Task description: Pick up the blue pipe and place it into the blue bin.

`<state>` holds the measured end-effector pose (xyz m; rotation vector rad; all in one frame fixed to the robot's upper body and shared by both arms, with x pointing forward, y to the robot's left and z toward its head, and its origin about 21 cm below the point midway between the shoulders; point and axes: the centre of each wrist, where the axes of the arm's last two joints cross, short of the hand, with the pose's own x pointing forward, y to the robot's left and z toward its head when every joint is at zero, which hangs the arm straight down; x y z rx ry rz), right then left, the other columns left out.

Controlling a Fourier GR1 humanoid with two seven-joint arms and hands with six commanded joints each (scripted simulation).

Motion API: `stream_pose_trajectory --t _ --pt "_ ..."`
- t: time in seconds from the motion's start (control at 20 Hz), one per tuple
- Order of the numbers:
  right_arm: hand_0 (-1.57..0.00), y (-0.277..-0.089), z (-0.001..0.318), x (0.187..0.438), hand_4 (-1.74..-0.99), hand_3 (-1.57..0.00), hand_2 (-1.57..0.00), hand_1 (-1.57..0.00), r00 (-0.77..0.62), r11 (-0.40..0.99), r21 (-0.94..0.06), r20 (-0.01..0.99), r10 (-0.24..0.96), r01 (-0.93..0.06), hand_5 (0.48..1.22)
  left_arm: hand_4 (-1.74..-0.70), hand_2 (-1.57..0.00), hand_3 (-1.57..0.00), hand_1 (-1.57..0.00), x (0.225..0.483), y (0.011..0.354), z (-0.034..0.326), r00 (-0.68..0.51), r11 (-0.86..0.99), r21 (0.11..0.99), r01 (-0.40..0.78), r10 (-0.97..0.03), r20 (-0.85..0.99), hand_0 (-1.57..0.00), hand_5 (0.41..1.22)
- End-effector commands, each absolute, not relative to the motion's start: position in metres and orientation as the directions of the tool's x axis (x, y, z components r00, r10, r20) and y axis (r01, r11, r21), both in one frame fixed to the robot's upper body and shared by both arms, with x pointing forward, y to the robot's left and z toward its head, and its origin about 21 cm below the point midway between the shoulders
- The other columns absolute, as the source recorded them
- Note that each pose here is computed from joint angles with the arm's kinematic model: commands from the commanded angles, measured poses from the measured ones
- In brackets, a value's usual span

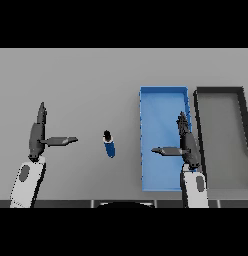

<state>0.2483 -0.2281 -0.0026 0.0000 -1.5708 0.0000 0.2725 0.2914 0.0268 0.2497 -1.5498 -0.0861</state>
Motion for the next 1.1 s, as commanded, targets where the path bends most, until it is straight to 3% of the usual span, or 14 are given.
stream_pose_trajectory --t 0.0,0.25,0.3,0.4,0.75,1.05 --pt "0.00 -0.228 -0.002 0.249 -1.225 0.00 0.00 0.00 0.000 1.000 0.001 1.000 -0.001 0.001 0.617 -1.07 0.00 0.00 0.00 0.273 0.292 0.027 0.020 0.972 0.213 -0.103 -0.212 0.977 0.00 0.591" --pt "0.00 -0.222 0.000 0.254 -1.225 0.00 0.00 0.00 0.005 1.000 0.001 1.000 -0.001 -0.002 0.617 -1.07 0.00 0.00 0.00 0.276 0.298 0.029 0.022 0.971 0.215 -0.107 -0.214 0.977 0.00 0.591" --pt "0.00 -0.226 0.002 0.246 -1.225 0.00 0.00 0.00 -0.057 0.994 -0.086 0.995 0.082 -0.062 0.617 -1.07 0.00 0.00 0.00 0.273 0.305 0.034 -0.016 0.958 0.282 0.059 -0.282 0.959 0.00 0.591" --pt "0.00 -0.227 0.003 0.234 -1.225 0.00 0.00 0.00 -0.101 0.976 -0.180 0.980 0.169 -0.118 0.618 -1.07 0.00 0.00 0.00 0.270 0.325 0.042 -0.045 0.916 0.338 0.215 -0.336 0.941 0.00 0.589" --pt "0.00 -0.227 0.010 0.229 -1.185 0.00 0.00 0.00 -0.075 0.955 -0.274 0.961 0.267 -0.110 0.597 -1.09 0.00 0.00 0.00 0.268 0.326 0.043 -0.070 0.874 0.340 0.346 -0.338 0.939 0.00 0.605" --pt "0.00 -0.230 0.011 0.229 -1.205 0.00 0.00 0.00 -0.113 0.950 -0.284 0.956 0.270 -0.131 0.611 -1.12 0.00 0.00 0.00 0.246 0.298 0.045 -0.085 0.770 0.299 0.564 -0.306 0.948 0.00 0.514"
